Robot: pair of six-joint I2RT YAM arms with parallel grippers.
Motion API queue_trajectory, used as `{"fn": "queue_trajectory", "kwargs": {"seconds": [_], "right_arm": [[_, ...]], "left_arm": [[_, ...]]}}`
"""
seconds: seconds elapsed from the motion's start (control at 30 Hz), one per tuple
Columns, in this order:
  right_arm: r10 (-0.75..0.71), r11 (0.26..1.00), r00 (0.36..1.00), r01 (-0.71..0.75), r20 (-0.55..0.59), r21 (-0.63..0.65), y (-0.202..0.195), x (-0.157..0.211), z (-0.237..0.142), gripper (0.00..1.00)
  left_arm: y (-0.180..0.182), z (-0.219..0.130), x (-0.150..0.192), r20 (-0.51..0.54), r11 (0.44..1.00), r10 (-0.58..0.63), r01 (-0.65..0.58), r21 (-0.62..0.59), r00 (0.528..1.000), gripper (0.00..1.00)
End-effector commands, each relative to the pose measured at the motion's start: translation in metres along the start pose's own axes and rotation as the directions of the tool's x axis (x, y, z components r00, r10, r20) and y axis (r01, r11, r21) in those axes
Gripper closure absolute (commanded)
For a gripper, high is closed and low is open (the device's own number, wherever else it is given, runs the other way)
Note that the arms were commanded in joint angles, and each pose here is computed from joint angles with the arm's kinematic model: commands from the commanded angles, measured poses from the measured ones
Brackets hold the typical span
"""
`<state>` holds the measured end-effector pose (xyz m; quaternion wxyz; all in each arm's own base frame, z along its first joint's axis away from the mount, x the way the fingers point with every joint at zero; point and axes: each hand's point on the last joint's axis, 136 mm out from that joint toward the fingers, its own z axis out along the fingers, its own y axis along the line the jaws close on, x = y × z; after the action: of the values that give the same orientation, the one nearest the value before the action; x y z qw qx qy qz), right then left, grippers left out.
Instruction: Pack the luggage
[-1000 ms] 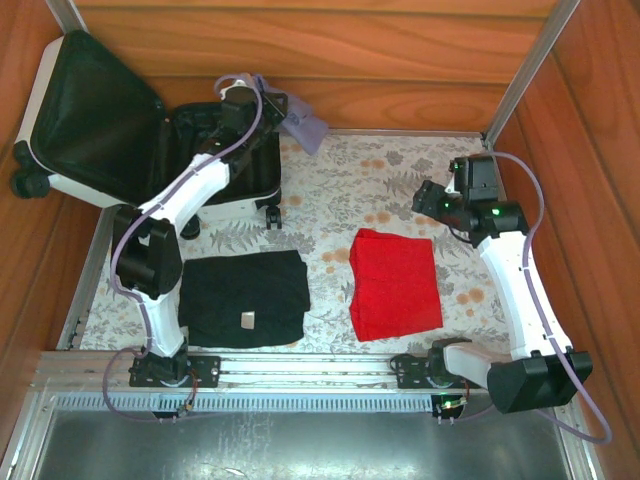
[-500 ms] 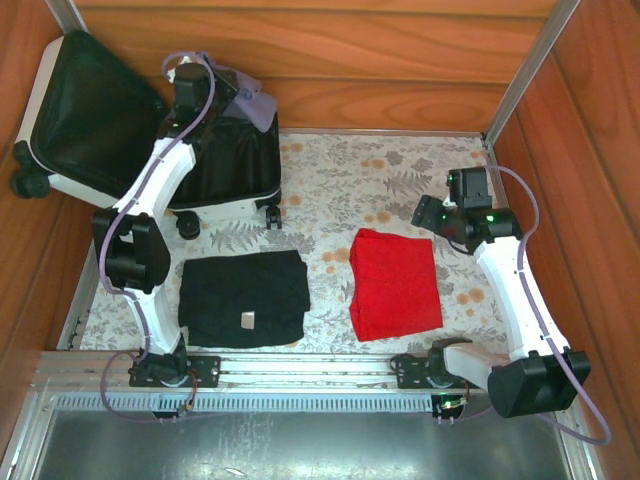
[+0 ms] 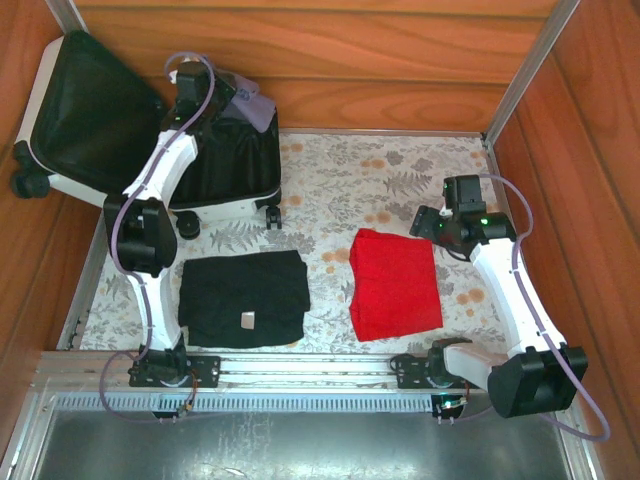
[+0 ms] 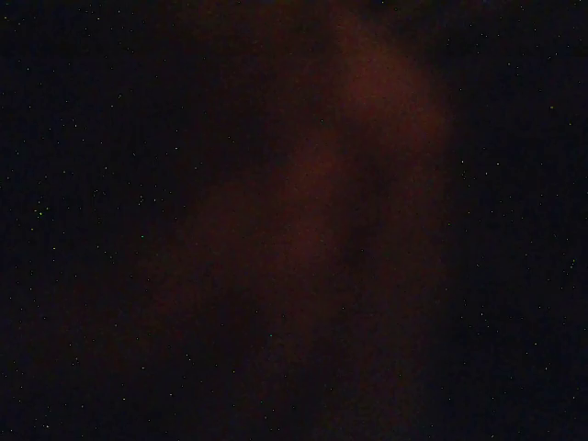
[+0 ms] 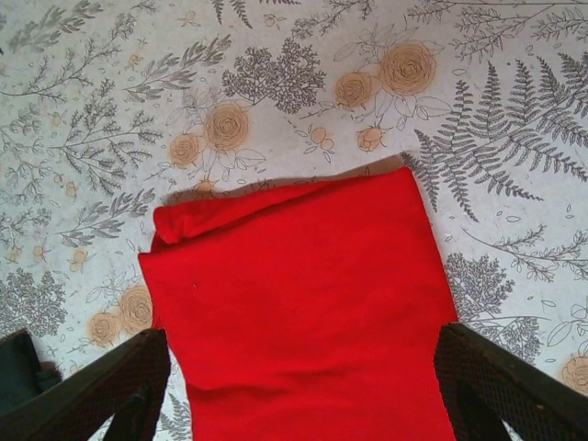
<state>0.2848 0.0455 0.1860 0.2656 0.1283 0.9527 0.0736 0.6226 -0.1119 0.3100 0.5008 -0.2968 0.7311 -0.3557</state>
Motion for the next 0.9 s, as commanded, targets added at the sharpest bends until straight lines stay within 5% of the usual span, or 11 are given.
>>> {"fn": "queue_trajectory", "kwargs": {"seconds": [0.0, 0.53, 0.87], "right_arm": [[-0.006, 1.0, 1.0, 0.007, -0.006, 0.024, -0.006, 0.002, 0.005, 0.2], [-0.013, 0.999, 0.999, 0.014, -0.045, 0.034, -0.009, 0.011, 0.02, 0.2], [-0.018, 1.0, 0.998, 0.018, -0.053, 0.01, -0.007, 0.017, 0.017, 0.2]], "left_arm": [[-0.035, -0.008, -0.033, 0.062, 0.993, -0.042, 0.035, 0.116, 0.997, 1.0], [-0.023, 0.027, -0.029, -0.017, 0.987, -0.124, 0.125, 0.102, 0.992, 1.0], [0.044, 0.017, 0.013, -0.072, 0.986, -0.156, 0.151, -0.076, 0.985, 1.0]]}}
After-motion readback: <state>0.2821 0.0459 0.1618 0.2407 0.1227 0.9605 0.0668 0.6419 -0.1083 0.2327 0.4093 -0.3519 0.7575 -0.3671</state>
